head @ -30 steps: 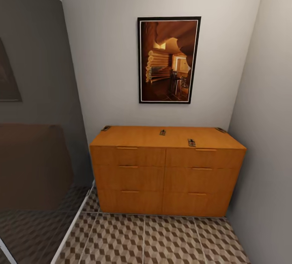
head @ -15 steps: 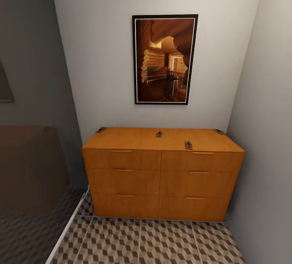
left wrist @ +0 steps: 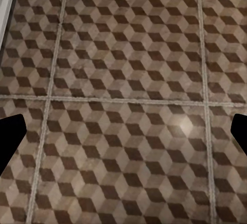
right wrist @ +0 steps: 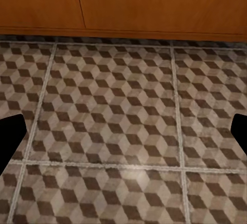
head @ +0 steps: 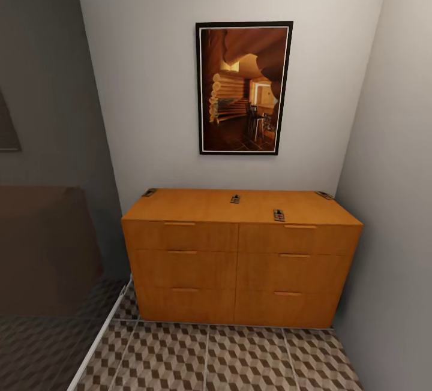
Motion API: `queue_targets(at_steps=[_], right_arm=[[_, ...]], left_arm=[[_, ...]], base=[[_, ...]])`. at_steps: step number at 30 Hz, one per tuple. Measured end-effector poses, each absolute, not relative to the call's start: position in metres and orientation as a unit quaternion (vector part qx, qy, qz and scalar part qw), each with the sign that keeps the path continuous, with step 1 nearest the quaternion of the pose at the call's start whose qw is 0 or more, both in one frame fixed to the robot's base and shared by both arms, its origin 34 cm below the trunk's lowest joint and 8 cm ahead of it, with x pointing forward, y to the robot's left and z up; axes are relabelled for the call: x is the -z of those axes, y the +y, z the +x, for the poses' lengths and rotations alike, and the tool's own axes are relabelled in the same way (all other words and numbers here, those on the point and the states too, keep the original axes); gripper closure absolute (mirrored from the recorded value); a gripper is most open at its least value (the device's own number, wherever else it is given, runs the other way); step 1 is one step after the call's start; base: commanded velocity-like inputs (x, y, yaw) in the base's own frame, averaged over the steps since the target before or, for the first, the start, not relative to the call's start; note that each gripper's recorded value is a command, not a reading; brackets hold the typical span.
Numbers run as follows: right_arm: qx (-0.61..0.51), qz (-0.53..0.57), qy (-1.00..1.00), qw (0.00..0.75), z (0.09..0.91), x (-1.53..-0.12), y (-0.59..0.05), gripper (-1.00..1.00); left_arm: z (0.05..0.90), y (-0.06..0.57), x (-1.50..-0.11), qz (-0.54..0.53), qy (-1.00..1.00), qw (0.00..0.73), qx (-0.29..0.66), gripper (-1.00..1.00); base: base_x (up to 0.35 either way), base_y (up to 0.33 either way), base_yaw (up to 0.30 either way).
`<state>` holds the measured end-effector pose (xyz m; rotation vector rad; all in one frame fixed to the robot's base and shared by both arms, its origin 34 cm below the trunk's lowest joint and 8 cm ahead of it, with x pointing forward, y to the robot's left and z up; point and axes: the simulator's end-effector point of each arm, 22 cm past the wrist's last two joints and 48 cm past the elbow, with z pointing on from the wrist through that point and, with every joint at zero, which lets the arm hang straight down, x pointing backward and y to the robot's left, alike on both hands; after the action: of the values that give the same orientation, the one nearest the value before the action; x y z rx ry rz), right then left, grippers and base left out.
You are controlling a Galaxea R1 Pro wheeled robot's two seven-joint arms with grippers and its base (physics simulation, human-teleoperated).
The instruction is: Take the four mousetraps from the cabinet in the bathroom and place them on the bathroom floor. Make sure all four end up on the same floor surface, and ensure that at least two of them are either under or directly next to the same bathroom sink.
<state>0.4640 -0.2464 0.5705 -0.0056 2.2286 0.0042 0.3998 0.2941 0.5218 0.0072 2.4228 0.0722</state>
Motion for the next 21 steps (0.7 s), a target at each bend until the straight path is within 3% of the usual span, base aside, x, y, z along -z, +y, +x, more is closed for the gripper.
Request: queue_targets(at_steps=[21], right_arm=[[0.000,-0.002,0.898,0.441,0.4640,-0.5704,-0.2489,-1.00]], left_arm=[[0.4002,0.2948,-0.5222,0.003,0.936,0.352,-0.028,-1.00]], base=[[0.000,0.000,0.000]])
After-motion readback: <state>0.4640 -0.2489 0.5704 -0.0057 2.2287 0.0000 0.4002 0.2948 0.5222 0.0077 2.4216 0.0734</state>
